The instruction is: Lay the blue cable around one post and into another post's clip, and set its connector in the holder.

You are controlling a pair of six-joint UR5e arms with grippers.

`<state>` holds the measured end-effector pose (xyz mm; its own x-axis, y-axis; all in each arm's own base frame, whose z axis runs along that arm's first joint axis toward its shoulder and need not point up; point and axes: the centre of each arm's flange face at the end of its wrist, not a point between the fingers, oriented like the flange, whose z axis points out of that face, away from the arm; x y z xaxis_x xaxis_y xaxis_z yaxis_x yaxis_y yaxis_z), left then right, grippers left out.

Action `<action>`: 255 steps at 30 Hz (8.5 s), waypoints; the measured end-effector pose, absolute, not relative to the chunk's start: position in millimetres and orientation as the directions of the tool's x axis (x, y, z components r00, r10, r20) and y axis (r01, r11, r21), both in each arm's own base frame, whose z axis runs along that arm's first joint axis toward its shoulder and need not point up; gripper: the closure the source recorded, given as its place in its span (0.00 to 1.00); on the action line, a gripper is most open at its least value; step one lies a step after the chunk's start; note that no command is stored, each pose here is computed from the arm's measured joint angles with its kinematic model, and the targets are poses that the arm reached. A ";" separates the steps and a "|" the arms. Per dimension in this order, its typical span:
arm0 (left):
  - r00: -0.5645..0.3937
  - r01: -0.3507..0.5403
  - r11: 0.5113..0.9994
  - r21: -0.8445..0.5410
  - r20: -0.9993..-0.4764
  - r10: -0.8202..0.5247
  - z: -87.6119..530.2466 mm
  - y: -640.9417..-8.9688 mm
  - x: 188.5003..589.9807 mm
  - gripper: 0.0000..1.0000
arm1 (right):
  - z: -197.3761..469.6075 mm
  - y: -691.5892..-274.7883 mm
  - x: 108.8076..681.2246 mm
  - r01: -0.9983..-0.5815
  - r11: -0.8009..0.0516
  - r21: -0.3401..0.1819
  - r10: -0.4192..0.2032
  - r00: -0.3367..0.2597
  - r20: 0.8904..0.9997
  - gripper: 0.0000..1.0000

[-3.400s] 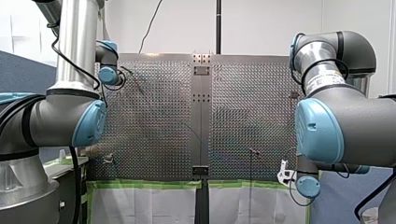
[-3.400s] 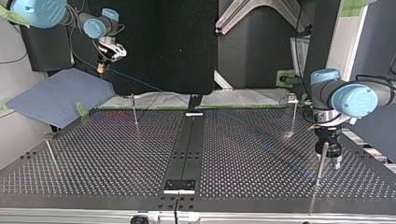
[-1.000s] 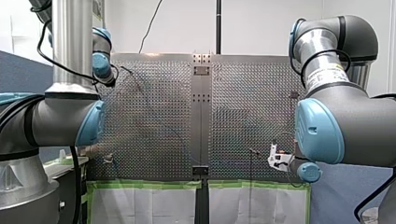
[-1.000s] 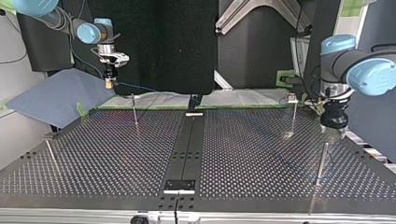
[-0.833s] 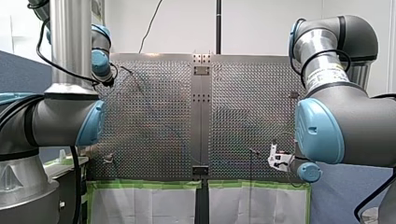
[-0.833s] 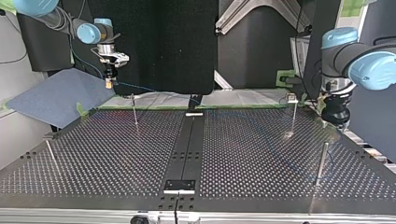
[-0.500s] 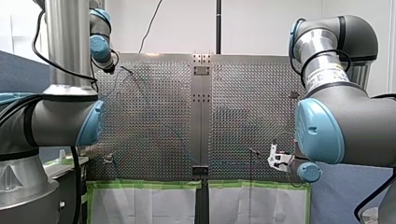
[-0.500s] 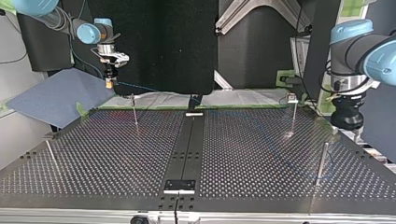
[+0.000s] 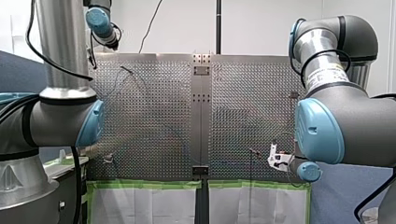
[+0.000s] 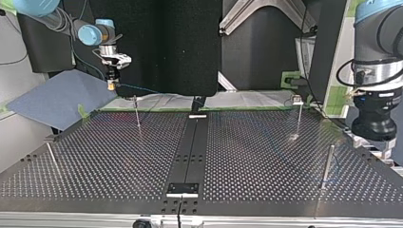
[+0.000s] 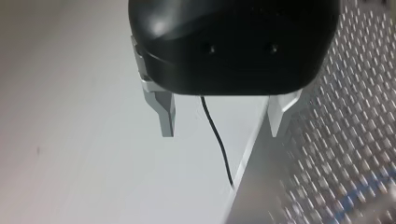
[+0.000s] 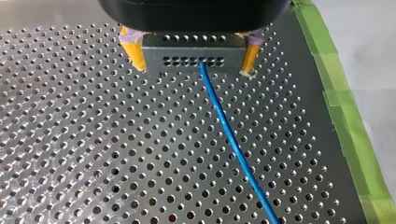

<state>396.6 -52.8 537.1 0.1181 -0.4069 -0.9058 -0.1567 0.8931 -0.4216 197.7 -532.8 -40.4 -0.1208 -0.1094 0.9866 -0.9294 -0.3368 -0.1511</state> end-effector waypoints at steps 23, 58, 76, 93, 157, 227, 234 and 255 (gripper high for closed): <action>-0.002 -0.164 0.958 -0.236 -0.971 -0.240 572.5 -103.4 370.6 0.01 | -40.4 -530.7 203.7 -0.926 -0.347 -0.150 -0.111 -0.118 0.987 1.00; -0.286 -0.318 0.942 -0.103 -0.937 -0.199 516.3 -100.6 357.0 0.01 | -40.6 -527.9 209.7 -0.922 -0.357 -0.151 -0.115 -0.117 0.986 1.00; -0.291 -0.367 0.927 -0.076 -0.937 -0.192 514.4 -96.4 352.8 0.01 | -40.6 -526.9 212.3 -0.920 -0.362 -0.148 -0.116 -0.113 0.987 1.00; -0.286 -0.363 0.929 -0.079 -0.939 -0.191 516.6 -97.9 350.2 0.01 | -40.8 -526.7 212.3 -0.920 -0.362 -0.148 -0.117 -0.113 0.987 1.00; -0.454 0.112 0.989 -0.099 -0.890 -0.038 285.9 -277.0 363.1 0.01 | -43.8 -519.1 220.6 -0.927 -0.361 -0.105 -0.134 -0.060 0.989 1.00; -0.305 0.318 0.928 -0.195 -0.948 -0.094 70.6 -447.7 428.0 0.01 | -44.1 -515.8 227.2 -0.923 -0.372 -0.104 -0.138 -0.056 0.989 1.00; -0.277 0.295 0.937 -0.188 -0.955 -0.105 36.8 -437.5 455.4 0.01 | -44.1 -515.9 227.2 -0.922 -0.372 -0.104 -0.138 -0.056 0.989 1.00; -0.254 0.276 0.948 -0.158 -0.963 -0.086 -67.0 -416.9 466.7 0.01 | -43.6 -516.2 227.1 -0.923 -0.372 -0.097 -0.134 -0.050 0.990 1.00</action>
<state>466.7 -416.9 -67.0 -0.2543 -0.0863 -0.9633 0.2755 0.9483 -0.1577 227.1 -516.2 -43.6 -0.0502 -0.1343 0.9897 -0.9232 -0.3719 -0.0973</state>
